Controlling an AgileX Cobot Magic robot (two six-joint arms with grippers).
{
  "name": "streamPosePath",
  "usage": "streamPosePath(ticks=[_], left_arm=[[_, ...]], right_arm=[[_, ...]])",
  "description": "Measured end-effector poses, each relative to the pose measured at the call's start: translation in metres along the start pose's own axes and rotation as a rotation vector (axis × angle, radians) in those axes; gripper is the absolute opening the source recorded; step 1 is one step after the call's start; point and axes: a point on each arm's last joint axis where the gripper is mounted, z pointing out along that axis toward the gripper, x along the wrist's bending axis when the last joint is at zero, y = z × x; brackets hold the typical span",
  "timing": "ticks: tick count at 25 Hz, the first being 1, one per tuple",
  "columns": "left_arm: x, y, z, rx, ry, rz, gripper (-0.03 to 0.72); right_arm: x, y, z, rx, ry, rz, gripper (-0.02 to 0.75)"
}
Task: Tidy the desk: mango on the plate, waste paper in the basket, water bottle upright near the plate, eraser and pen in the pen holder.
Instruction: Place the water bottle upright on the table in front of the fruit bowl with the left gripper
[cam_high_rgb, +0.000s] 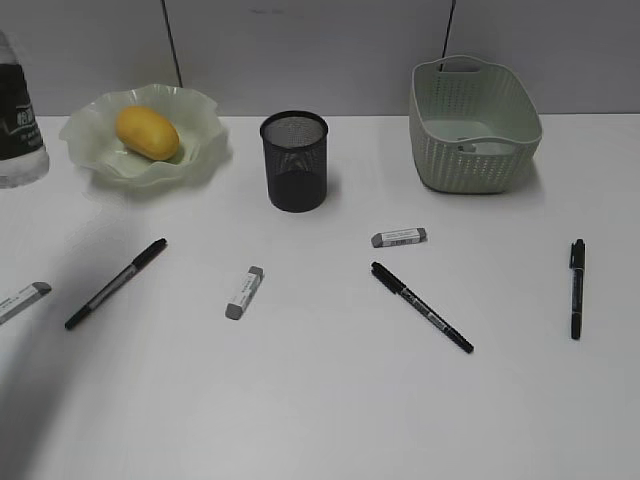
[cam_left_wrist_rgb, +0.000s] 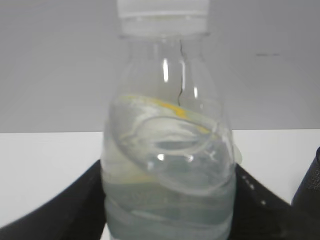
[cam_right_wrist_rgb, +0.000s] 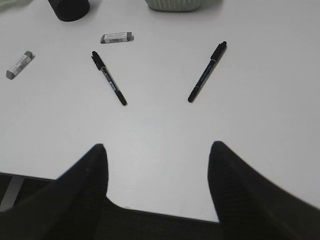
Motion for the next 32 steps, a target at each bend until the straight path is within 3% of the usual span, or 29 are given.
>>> streamPosePath(ticks=[7, 11, 32], left_arm=[[0.002, -0.026, 0.034, -0.084, -0.016, -0.009, 0.496], [0.010, -0.050, 0.053, -0.112, 0.018, -0.048, 0.496], [0.029, -0.132, 0.085, -0.057, 0.095, -0.072, 0.496]], right_arm=[[0.000, 0.000, 0.000, -0.001, 0.000, 0.000, 0.501], [0.000, 0.000, 0.000, -0.001, 0.000, 0.000, 0.501], [0.000, 0.000, 0.000, -0.002, 0.000, 0.000, 0.501]])
